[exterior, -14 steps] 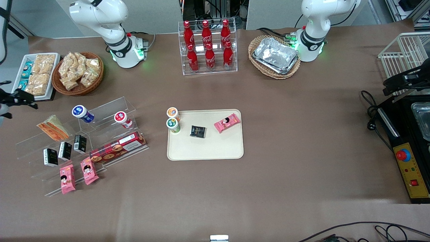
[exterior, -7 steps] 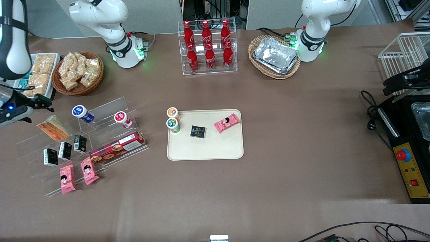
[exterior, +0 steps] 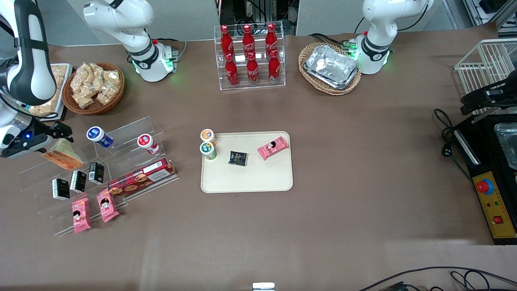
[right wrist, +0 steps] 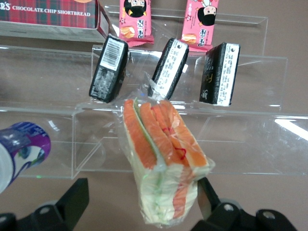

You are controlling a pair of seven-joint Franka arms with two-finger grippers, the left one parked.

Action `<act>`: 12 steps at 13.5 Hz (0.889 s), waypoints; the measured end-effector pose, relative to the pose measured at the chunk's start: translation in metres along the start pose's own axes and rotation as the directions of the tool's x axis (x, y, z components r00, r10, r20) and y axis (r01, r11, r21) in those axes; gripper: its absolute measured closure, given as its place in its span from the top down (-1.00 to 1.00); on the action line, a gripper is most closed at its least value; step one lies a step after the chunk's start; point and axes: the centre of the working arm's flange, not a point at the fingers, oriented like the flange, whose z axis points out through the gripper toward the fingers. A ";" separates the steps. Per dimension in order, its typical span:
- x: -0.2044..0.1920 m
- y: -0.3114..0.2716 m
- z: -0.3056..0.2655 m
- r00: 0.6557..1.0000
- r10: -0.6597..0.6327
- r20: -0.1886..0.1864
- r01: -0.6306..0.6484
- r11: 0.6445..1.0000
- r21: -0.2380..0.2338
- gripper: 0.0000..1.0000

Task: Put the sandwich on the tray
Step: 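Close the right gripper on the wrapped sandwich and lift it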

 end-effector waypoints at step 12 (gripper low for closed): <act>0.003 0.008 -0.010 1.000 0.009 -0.020 -0.010 1.000 -0.020 -0.63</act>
